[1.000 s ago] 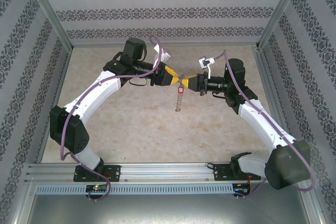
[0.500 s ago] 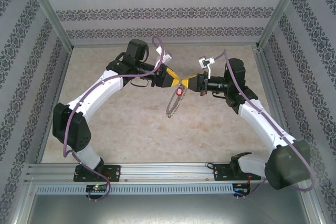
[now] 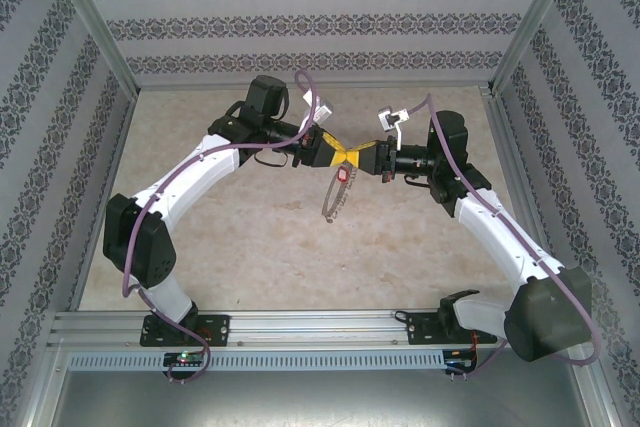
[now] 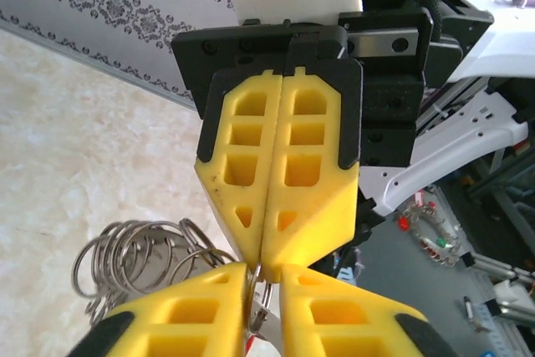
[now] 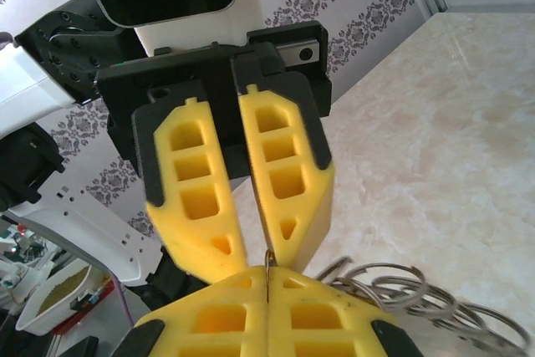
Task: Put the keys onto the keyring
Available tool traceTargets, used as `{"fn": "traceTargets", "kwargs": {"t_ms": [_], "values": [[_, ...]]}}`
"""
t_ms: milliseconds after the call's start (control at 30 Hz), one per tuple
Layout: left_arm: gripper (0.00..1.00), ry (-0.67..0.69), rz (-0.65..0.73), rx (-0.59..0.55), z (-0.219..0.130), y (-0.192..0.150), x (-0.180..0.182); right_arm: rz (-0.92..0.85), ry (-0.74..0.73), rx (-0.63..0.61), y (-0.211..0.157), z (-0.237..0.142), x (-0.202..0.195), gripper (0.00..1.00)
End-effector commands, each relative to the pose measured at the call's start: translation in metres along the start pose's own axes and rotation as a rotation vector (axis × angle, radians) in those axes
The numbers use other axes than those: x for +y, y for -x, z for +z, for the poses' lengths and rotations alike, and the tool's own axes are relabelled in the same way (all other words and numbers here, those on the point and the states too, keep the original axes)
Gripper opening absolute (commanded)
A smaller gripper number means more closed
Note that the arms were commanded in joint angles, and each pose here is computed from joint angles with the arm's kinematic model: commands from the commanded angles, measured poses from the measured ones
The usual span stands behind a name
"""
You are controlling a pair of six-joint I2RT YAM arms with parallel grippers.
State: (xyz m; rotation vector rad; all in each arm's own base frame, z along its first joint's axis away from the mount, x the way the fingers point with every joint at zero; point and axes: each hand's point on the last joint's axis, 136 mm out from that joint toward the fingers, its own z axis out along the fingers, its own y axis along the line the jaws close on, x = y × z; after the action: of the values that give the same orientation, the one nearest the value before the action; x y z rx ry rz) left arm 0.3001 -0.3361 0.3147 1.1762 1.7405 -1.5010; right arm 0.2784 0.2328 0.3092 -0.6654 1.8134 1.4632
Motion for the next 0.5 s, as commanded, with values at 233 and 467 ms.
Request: {"fn": "traceTargets", "kwargs": {"t_ms": [233,467], "values": [[0.0,-0.083,0.078,-0.022,0.002,0.007,-0.021,-0.088,0.005,-0.051,0.025,-0.006,0.012,0.03],[0.0,-0.082,0.126,-0.035,-0.003,0.013,-0.03,-0.104,-0.062,-0.129,0.027,-0.033,0.023,0.48]]}}
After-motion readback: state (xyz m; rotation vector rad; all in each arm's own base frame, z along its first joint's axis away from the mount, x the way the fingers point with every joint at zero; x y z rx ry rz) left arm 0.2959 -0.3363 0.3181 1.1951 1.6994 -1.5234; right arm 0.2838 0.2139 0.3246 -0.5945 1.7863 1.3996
